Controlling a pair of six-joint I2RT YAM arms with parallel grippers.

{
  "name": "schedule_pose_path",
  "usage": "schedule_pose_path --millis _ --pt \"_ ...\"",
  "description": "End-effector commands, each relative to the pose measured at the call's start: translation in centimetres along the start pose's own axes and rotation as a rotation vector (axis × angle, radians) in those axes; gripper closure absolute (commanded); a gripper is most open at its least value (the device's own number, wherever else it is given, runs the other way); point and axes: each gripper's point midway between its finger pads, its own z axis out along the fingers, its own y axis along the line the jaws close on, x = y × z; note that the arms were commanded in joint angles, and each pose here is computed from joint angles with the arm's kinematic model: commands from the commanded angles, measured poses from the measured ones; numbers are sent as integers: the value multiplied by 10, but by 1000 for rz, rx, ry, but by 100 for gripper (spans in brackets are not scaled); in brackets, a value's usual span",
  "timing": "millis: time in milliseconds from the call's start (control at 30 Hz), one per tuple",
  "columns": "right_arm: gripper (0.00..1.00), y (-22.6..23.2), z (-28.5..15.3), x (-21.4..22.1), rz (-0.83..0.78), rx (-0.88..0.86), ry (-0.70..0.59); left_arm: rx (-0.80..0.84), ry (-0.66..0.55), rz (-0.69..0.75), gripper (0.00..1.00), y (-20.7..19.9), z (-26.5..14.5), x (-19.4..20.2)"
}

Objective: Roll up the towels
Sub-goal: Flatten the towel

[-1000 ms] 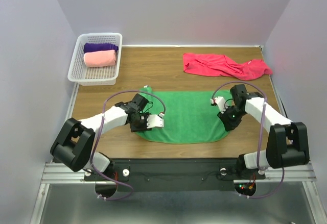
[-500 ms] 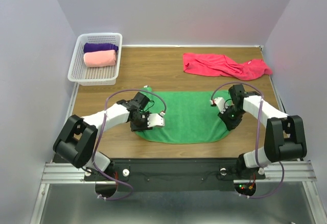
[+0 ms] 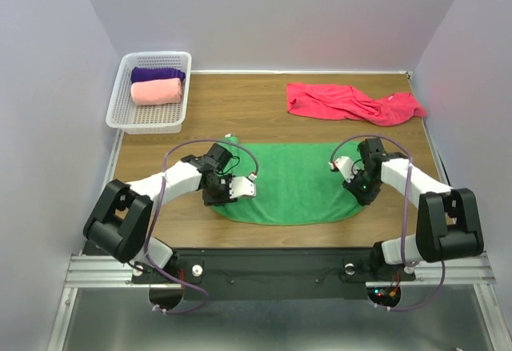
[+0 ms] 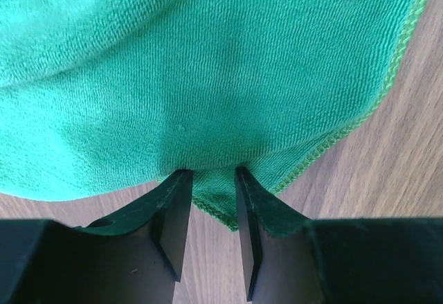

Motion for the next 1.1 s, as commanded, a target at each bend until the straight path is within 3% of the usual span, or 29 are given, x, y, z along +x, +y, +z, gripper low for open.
schedule_pose_path --millis 0,267,367,500,533,700,733,900,1067 --pt "82 9 -9 63 -56 15 245 139 161 -50 57 -40 -4 46" --pt "73 25 -43 65 -95 -129 308 150 209 -68 58 -51 -31 55" --pt "69 17 -57 37 -93 -133 214 120 168 -69 52 -49 -47 48" --pt "62 -2 -87 -23 -80 -120 19 -32 19 -62 41 -16 -86 12" --pt "54 -13 -97 -46 -59 -103 -51 -61 -22 -61 38 -9 -94 3" --pt "46 -70 -113 -115 65 26 -234 -214 -142 -202 37 59 -123 -18" --pt "43 -86 -117 -125 92 53 -278 -155 -165 -234 37 66 -116 -20" --pt "37 -154 -105 -150 192 98 -319 -290 -222 -394 39 156 -134 -17" --pt "40 -206 -77 -151 263 113 -301 -301 -167 -481 39 206 -109 -5"
